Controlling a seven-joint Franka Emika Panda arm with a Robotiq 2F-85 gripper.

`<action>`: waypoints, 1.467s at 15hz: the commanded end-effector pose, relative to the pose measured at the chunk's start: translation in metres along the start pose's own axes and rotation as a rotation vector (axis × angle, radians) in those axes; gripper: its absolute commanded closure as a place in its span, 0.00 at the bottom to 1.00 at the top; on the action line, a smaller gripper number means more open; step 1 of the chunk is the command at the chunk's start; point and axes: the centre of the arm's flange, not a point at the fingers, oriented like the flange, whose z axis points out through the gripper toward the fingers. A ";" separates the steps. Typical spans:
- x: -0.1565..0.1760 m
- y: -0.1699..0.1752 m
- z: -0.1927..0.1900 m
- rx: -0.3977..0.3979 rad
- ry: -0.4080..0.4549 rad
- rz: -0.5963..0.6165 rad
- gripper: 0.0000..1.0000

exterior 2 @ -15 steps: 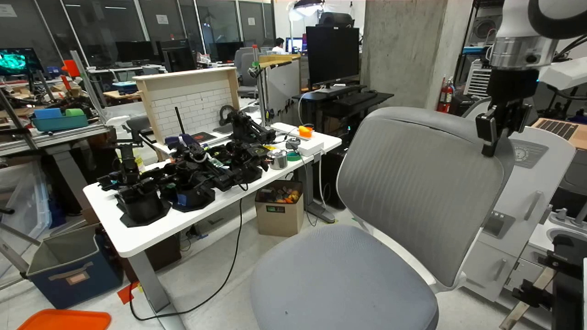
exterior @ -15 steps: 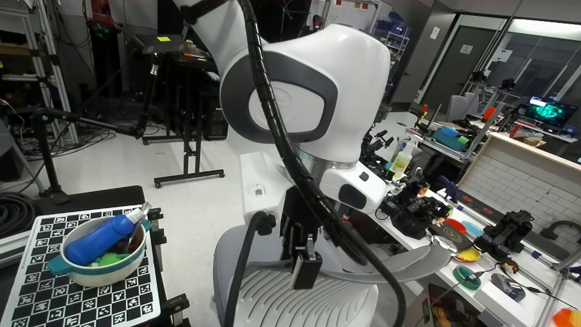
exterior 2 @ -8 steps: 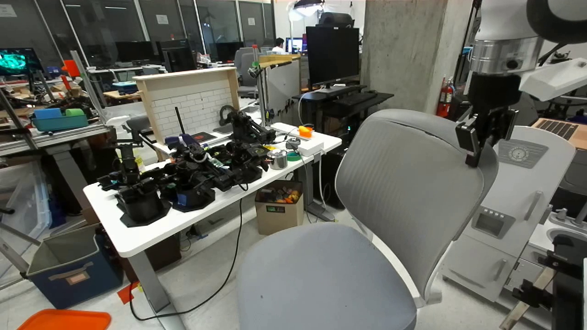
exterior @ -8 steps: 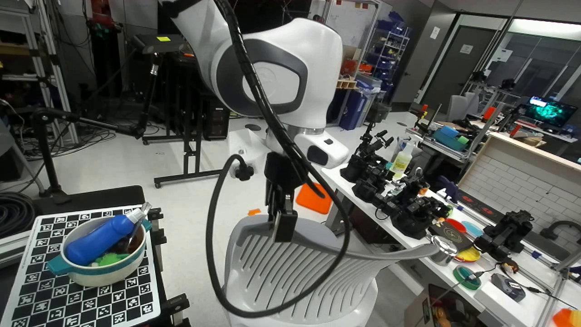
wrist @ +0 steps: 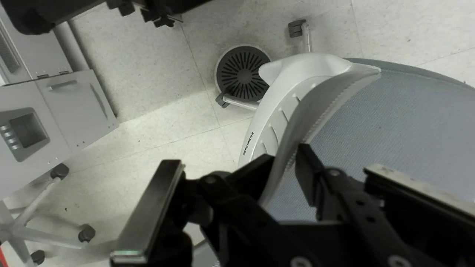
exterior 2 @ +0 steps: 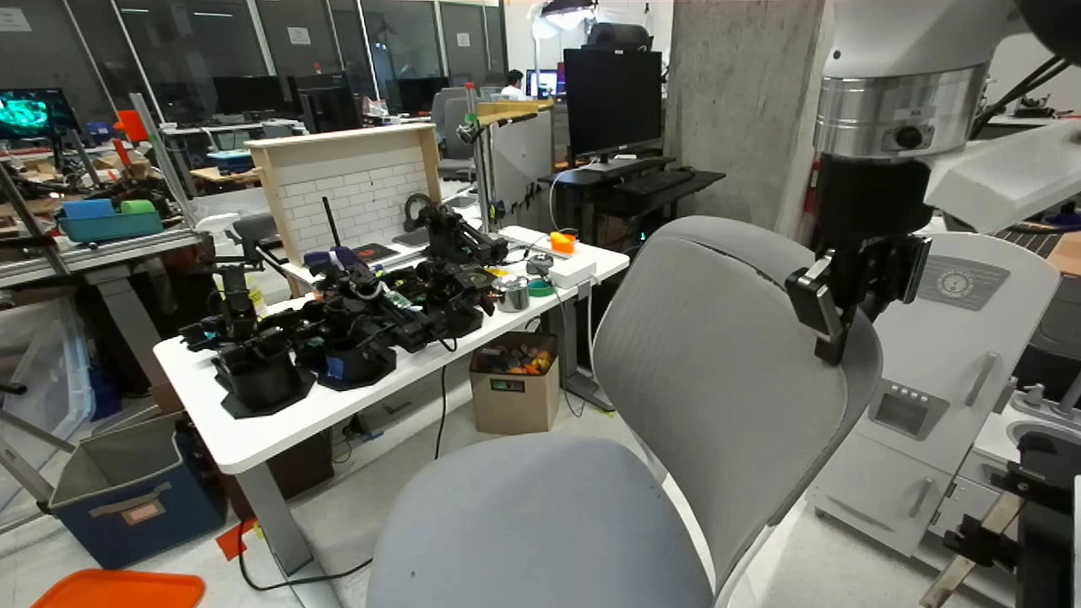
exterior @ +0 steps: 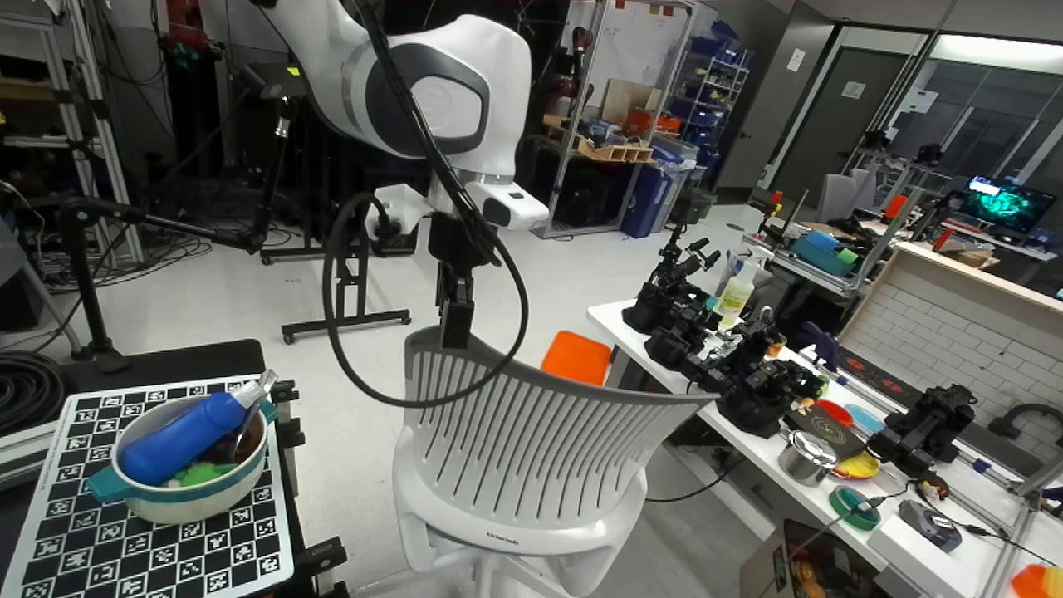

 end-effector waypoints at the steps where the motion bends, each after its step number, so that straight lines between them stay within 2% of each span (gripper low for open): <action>1: -0.025 -0.046 -0.011 -0.023 -0.026 -0.080 0.94; 6: -0.023 -0.055 -0.011 -0.023 -0.044 -0.071 0.94; 7: -0.022 -0.053 -0.011 -0.018 -0.045 -0.061 0.52; 9: -0.018 -0.046 -0.020 -0.007 -0.030 -0.058 0.44; 15: 0.007 -0.015 -0.071 0.016 0.022 -0.089 0.02; 22: 0.029 0.015 -0.078 0.062 0.084 -0.159 0.00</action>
